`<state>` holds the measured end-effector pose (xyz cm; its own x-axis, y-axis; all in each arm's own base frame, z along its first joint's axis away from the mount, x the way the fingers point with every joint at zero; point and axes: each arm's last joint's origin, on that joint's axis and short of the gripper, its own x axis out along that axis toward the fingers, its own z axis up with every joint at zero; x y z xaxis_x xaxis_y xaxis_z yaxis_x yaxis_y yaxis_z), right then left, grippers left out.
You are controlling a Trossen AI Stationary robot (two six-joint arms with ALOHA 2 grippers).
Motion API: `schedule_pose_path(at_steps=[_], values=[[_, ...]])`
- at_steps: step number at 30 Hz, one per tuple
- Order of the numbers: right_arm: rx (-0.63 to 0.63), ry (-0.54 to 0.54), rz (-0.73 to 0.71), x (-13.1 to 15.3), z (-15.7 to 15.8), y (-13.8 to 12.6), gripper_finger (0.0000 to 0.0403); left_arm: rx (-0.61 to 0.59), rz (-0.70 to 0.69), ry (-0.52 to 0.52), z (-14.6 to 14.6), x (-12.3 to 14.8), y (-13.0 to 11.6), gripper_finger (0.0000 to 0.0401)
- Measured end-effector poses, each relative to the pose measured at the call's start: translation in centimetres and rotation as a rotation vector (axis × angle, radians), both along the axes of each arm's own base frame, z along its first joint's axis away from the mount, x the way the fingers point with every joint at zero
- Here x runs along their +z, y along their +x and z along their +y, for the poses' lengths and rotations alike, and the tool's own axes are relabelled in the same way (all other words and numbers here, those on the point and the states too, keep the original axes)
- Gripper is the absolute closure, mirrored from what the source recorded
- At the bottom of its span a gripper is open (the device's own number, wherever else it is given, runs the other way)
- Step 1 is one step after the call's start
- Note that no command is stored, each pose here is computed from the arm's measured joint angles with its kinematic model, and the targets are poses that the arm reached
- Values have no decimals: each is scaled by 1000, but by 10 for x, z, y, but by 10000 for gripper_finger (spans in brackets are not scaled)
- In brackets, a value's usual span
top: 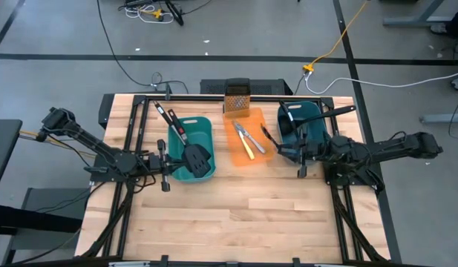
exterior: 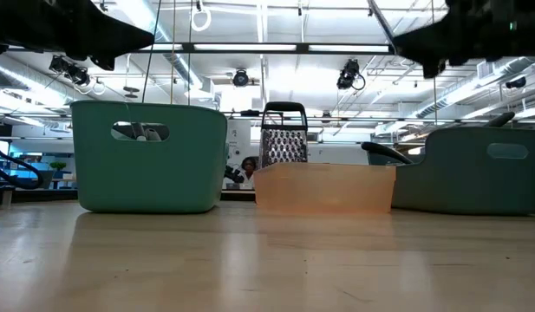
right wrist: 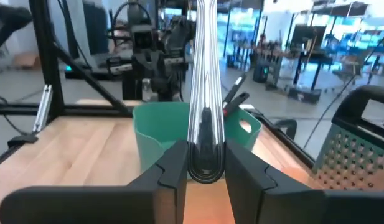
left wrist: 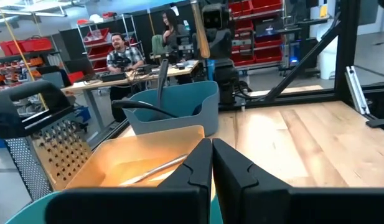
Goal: Pick & Place Kitchen Items
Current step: Put the silver knife into the orange bin
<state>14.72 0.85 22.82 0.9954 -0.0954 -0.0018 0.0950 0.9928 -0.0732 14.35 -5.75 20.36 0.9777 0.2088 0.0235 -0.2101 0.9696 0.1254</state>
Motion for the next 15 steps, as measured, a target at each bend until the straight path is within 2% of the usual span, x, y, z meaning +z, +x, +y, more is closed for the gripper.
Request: schedule_pose_path(at_steps=[4,7,12,15], values=[[-2,42,-86,-22,-4,-5,316,0,3,3,0,0,0,383],[-28,69,-67,-33,-6,-7,316,0,4,6,0,0,0,383],[-58,85,-48,-27,-9,-5,316,1,7,24,0,0,0,383],[-110,99,49,-13,-12,-1,316,1,8,27,0,0,0,383]])
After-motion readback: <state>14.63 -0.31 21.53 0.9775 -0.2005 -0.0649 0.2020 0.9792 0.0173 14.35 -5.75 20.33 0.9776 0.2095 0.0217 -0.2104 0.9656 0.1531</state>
